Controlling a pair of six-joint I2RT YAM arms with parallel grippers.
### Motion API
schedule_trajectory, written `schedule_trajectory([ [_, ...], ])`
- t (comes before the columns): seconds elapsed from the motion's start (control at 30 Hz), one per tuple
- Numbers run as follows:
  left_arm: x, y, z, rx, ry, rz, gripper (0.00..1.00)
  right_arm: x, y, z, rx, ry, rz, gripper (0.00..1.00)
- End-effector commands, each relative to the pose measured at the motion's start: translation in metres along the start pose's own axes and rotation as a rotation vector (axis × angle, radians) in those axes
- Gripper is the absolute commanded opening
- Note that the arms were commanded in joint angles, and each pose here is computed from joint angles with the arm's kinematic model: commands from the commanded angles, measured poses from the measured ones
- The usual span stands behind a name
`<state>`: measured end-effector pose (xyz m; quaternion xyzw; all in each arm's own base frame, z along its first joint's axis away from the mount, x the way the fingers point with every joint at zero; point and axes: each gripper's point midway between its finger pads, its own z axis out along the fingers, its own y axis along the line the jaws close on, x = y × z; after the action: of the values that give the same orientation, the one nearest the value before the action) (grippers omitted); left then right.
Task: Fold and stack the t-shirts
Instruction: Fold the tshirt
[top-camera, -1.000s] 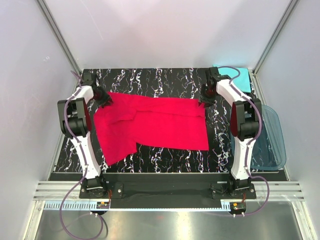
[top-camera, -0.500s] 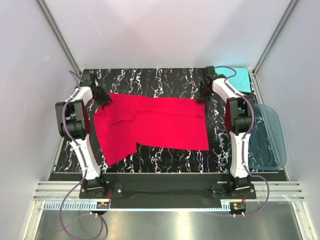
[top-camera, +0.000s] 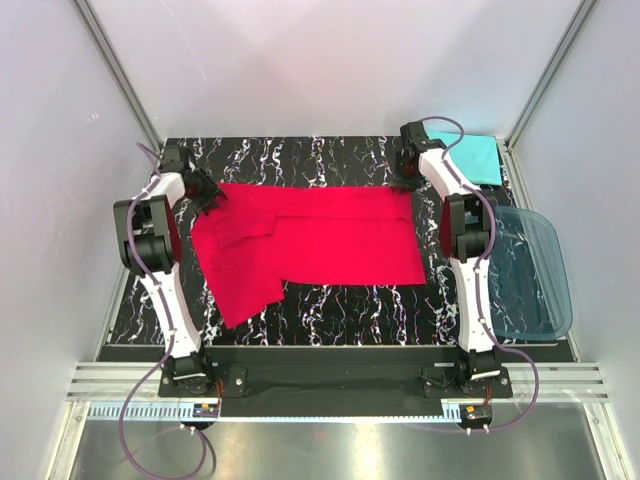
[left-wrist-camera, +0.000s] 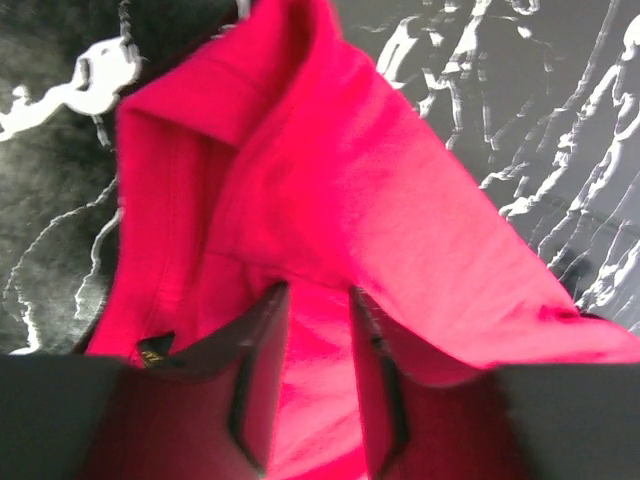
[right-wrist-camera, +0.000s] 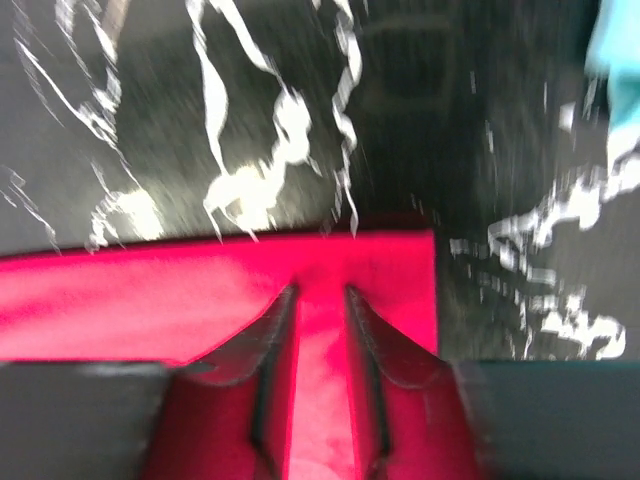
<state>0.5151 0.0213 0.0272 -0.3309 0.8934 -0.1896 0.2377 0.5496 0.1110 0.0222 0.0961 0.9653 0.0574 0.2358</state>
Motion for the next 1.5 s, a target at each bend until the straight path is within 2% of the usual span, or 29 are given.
schedule_trajectory([
  [0.0, -0.023, -0.031, -0.045, 0.051, -0.106, 0.028, 0.44, -0.034, 0.005, -0.013, -0.008, -0.076, -0.072, 0.37],
  [0.17, -0.03, -0.036, -0.119, 0.012, -0.253, 0.092, 0.46, -0.067, 0.024, -0.089, -0.041, -0.171, -0.044, 0.54],
  [0.2, -0.022, -0.034, -0.145, 0.0, -0.276, 0.098, 0.46, -0.067, 0.023, -0.1, -0.028, -0.176, -0.021, 0.6],
  [0.27, -0.01, -0.024, -0.166, -0.036, -0.303, 0.095, 0.45, -0.051, 0.021, -0.127, -0.033, -0.137, -0.005, 0.62],
  [0.3, 0.01, -0.011, -0.182, -0.059, -0.298, 0.084, 0.43, -0.039, 0.024, -0.134, -0.054, -0.107, 0.0, 0.63],
  [0.33, 0.023, -0.003, -0.187, -0.076, -0.289, 0.078, 0.42, -0.01, 0.017, -0.127, -0.039, -0.029, 0.007, 0.62],
  [0.37, 0.037, 0.01, -0.192, -0.11, -0.277, 0.055, 0.41, -0.01, 0.018, -0.156, -0.058, -0.068, 0.011, 0.63],
  [0.4, 0.064, 0.028, -0.198, -0.131, -0.258, 0.041, 0.4, 0.004, 0.025, -0.164, -0.095, -0.051, 0.017, 0.63],
  [0.47, 0.093, 0.05, -0.202, -0.169, -0.233, 0.006, 0.37, 0.043, 0.02, -0.161, -0.111, 0.006, 0.027, 0.62],
  [0.5, 0.119, 0.073, -0.205, -0.215, -0.223, -0.005, 0.35, 0.048, 0.028, -0.188, -0.166, -0.022, 0.044, 0.63],
  [0.53, 0.132, 0.082, -0.205, -0.233, -0.218, -0.013, 0.32, 0.071, 0.024, -0.184, -0.168, 0.021, 0.046, 0.62],
  [0.6, 0.162, 0.108, -0.203, -0.288, -0.19, -0.063, 0.31, 0.091, 0.034, -0.207, -0.197, 0.011, 0.017, 0.63],
  [0.73, 0.201, 0.112, -0.184, -0.297, -0.108, -0.08, 0.39, 0.153, 0.034, -0.21, -0.213, 0.111, 0.02, 0.63],
  [0.83, 0.219, 0.122, -0.168, -0.344, -0.051, -0.078, 0.43, 0.179, 0.028, -0.212, -0.222, 0.128, 0.05, 0.64],
  [0.9, 0.232, 0.133, -0.162, -0.38, -0.013, -0.092, 0.43, 0.187, 0.024, -0.218, -0.228, 0.121, 0.06, 0.64],
  [1.23, 0.241, 0.152, -0.15, -0.429, -0.01, -0.115, 0.42, 0.213, 0.006, -0.22, -0.21, 0.127, 0.068, 0.64],
  [1.33, 0.241, 0.154, -0.142, -0.442, 0.001, -0.112, 0.36, 0.216, -0.002, -0.216, -0.176, 0.133, 0.075, 0.65],
  [1.43, 0.245, 0.154, -0.136, -0.441, 0.036, -0.111, 0.16, 0.217, -0.021, -0.205, -0.127, 0.149, 0.151, 0.63],
  [1.47, 0.245, 0.153, -0.135, -0.437, 0.034, -0.11, 0.06, 0.217, -0.026, -0.2, -0.125, 0.157, 0.181, 0.62],
])
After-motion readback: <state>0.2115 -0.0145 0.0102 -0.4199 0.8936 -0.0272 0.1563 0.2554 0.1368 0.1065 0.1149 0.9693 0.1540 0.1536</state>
